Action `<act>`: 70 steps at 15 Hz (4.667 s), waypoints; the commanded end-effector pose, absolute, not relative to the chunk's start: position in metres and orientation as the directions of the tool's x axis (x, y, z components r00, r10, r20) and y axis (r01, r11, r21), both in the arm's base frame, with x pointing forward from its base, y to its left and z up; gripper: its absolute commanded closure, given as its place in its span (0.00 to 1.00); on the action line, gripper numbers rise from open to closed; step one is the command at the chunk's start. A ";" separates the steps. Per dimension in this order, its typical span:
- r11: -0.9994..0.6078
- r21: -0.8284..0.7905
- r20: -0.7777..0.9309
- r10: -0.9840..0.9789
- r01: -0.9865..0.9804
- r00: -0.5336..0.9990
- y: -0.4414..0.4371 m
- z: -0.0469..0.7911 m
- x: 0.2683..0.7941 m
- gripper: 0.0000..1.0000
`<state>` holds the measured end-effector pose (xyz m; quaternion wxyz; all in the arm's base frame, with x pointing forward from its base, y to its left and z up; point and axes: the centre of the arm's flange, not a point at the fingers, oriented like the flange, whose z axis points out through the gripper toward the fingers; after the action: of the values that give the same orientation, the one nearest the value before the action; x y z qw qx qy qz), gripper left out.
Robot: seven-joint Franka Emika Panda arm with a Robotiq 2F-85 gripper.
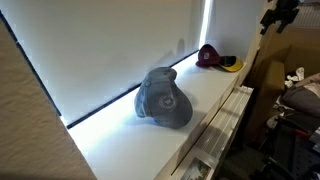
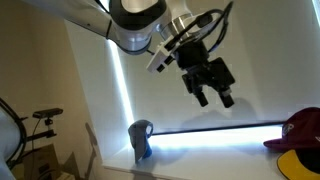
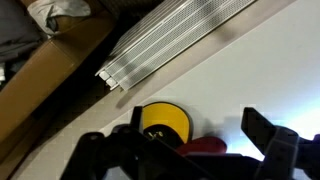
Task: Slide the black cap to the left on the windowsill
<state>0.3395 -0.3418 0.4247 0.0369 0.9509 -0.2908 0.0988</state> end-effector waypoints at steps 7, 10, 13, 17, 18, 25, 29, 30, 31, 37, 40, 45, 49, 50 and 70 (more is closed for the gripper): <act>-0.447 -0.394 0.164 -0.894 -0.803 0.417 -0.493 0.434 0.292 0.00; -0.448 -0.405 0.177 -0.894 -0.797 0.412 -0.480 0.440 0.287 0.00; -0.435 -0.442 0.205 -0.900 -0.784 0.384 -0.477 0.449 0.286 0.00; -0.434 -0.385 0.165 -0.901 -0.815 0.402 -0.478 0.438 0.369 0.00; -0.439 -0.359 0.145 -0.898 -0.824 0.416 -0.475 0.425 0.389 0.00; -0.284 -0.215 0.063 -0.959 -0.935 0.277 -0.506 0.345 0.455 0.00; -0.192 -0.089 0.028 -0.981 -0.977 0.191 -0.535 0.325 0.462 0.00; -0.183 -0.065 0.016 -0.983 -0.981 0.182 -0.544 0.325 0.465 0.00; -0.182 -0.044 0.006 -0.983 -0.982 0.182 -0.550 0.325 0.466 0.00; -0.175 0.011 -0.004 -0.985 -0.985 0.175 -0.546 0.297 0.469 0.00; -0.177 0.089 -0.093 -0.981 -0.980 0.169 -0.557 0.253 0.483 0.00; 0.016 -0.042 -0.031 -0.999 -0.999 -0.014 -0.571 0.210 0.488 0.00; 0.031 -0.066 0.023 -0.999 -0.997 -0.033 -0.572 0.212 0.485 0.00; 0.042 -0.085 0.042 -0.998 -0.995 -0.046 -0.575 0.215 0.486 0.00; 0.056 -0.117 0.039 -0.997 -0.992 -0.061 -0.575 0.213 0.515 0.00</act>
<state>0.5147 -0.5746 0.2133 -0.0259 0.6848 -0.7261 0.0561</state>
